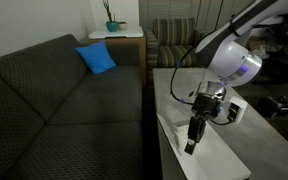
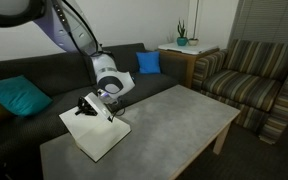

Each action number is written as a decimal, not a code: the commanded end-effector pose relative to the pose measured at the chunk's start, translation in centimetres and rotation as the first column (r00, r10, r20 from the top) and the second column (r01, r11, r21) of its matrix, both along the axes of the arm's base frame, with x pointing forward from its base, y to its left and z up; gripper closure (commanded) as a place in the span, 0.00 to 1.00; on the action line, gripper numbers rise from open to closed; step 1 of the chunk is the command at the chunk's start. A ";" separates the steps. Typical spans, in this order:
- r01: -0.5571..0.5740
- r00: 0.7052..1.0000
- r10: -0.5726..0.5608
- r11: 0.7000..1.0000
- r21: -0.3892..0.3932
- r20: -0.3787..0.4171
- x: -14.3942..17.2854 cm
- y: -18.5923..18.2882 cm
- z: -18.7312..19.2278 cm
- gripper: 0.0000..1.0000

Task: Open the cover of the book on the table

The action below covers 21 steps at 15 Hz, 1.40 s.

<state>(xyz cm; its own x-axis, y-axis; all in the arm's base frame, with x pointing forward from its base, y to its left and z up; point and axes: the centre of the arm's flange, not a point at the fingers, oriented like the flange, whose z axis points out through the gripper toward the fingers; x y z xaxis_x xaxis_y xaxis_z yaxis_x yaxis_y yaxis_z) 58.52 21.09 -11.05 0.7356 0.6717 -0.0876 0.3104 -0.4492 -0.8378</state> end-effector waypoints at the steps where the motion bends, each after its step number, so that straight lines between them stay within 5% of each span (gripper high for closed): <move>1: 0.026 0.999 -0.026 1.000 -0.003 0.026 4.4 1.3 -6.1 1.00; 5: 0.037 0.992 -0.026 0.995 -0.088 0.120 5.2 0.4 -6.3 1.00; 12: 0.057 0.938 0.048 0.955 -0.290 0.343 9.7 -7.1 -4.3 1.00; 21: 0.130 0.839 0.170 0.860 -0.493 0.517 10.3 -14.7 2.4 1.00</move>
